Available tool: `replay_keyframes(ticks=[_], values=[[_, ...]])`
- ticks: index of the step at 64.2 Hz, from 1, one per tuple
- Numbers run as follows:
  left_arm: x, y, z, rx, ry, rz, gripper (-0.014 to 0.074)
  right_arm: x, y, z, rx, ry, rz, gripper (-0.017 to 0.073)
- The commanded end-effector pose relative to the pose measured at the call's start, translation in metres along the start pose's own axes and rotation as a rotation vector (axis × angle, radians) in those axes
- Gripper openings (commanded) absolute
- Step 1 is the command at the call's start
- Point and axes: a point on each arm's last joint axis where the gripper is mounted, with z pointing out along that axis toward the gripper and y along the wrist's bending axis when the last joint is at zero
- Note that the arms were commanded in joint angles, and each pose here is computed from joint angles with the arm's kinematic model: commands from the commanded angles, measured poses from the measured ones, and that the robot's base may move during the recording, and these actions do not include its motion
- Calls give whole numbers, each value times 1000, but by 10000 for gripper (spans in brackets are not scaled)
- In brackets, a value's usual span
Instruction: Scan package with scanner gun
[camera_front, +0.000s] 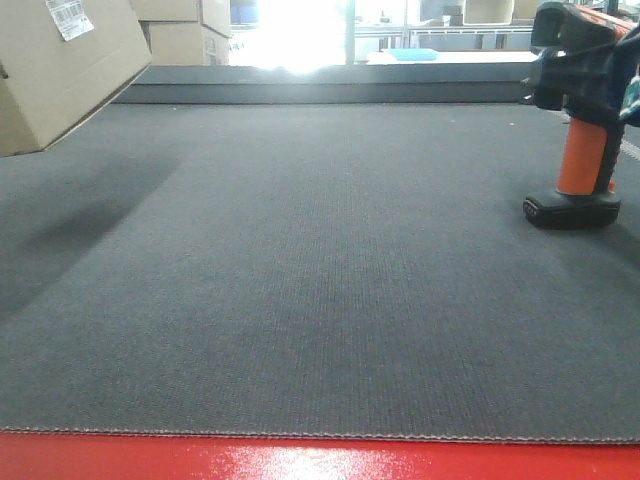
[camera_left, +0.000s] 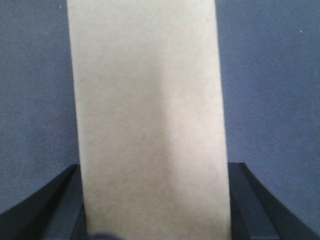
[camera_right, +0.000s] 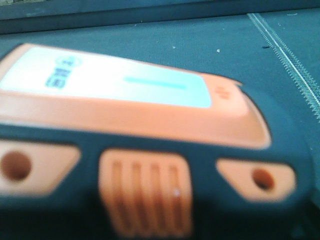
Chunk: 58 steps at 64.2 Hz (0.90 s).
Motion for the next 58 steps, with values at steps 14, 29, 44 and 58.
replay_keyframes(ticks=[14, 29, 44, 58], values=[[-2, 1, -6, -23, -29, 5, -111, -7, 2, -12, -23, 85, -32, 561], [-4, 7, 16, -75, 22, 22, -111, -19, 3, -28, -40, 112, -38, 561], [-4, 9, 58, -70, 113, 21, -111, -25, 5, -43, -60, 172, -34, 561], [-1, 11, 92, -66, 189, 20, -111, -30, 6, -61, -77, 203, -32, 561]])
